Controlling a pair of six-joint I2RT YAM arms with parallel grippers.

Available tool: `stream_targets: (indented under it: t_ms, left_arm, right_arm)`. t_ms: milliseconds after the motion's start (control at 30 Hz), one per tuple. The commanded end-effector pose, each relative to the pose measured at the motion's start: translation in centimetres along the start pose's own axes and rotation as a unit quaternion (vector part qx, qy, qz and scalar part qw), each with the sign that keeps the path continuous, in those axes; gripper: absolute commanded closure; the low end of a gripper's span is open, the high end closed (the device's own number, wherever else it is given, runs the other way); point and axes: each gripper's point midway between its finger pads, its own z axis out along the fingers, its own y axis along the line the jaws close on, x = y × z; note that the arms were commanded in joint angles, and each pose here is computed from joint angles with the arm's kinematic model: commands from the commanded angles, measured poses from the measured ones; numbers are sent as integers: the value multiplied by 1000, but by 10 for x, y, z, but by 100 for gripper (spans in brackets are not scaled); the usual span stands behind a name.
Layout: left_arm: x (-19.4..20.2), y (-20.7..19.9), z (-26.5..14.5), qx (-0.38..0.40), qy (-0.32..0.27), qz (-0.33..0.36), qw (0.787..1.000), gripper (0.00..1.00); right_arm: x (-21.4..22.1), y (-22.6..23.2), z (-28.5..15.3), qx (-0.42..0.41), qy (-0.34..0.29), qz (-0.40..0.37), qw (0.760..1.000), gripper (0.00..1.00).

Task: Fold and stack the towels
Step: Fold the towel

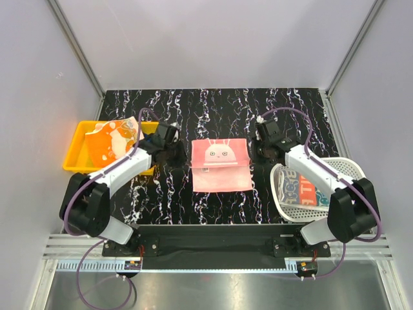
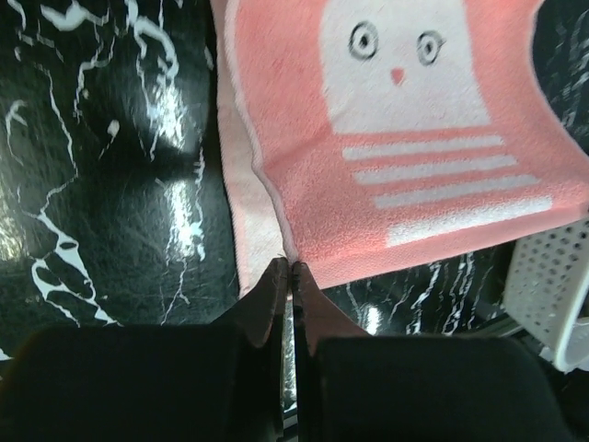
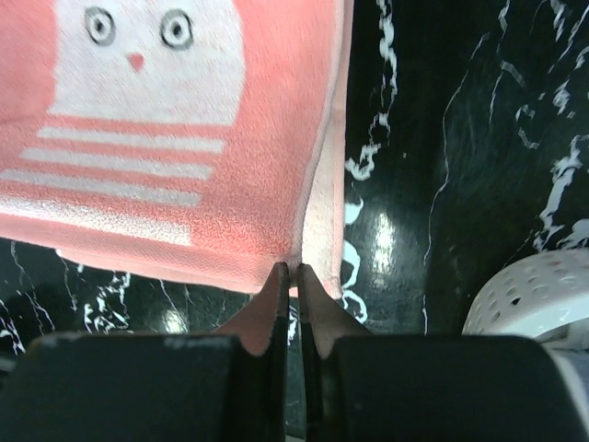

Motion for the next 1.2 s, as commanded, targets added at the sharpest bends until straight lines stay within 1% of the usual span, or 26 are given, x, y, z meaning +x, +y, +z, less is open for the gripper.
stream_targets:
  t_ms: [0, 167, 267, 533, 700, 833, 900, 933, 1000, 1033, 1067, 1167]
  left_arm:
    - [10, 1, 10, 7, -6, 8, 1000, 100]
    - [38, 10, 32, 0, 26, 7, 1000, 100]
    - [44, 14, 38, -2, 32, 6, 999, 100]
    - [61, 30, 65, -16, 72, -1, 997, 100]
    - [48, 49, 68, -38, 66, -13, 997, 100]
    - [32, 63, 62, -53, 56, -21, 997, 100]
    - [21, 68, 56, -60, 45, -25, 997, 100]
    - [18, 68, 54, -61, 43, -26, 997, 100]
    - [14, 65, 47, -63, 35, -20, 997, 100]
    - [15, 64, 45, -60, 36, -20, 997, 100]
    - [16, 61, 43, -55, 35, -17, 998, 100]
    - [25, 57, 39, -52, 39, -9, 998, 100]
  right_arm:
    - [10, 6, 0, -24, -3, 14, 1000, 100]
    - [33, 4, 23, -28, 30, 28, 999, 100]
    - [43, 6, 34, -34, 43, 33, 998, 100]
    - [73, 13, 65, -30, 86, 32, 995, 100]
    - [90, 27, 83, -39, 108, 31, 993, 100]
    - [88, 41, 91, -54, 112, 28, 992, 100]
    - [80, 44, 90, -56, 105, 28, 992, 100]
    - [80, 42, 88, -50, 107, 23, 993, 100]
    - [69, 38, 82, -32, 88, 15, 995, 100]
    - [72, 31, 79, -17, 93, 8, 995, 100]
    - [66, 25, 74, -3, 79, 5, 997, 100]
    - [70, 14, 64, 17, 75, -1, 997, 100]
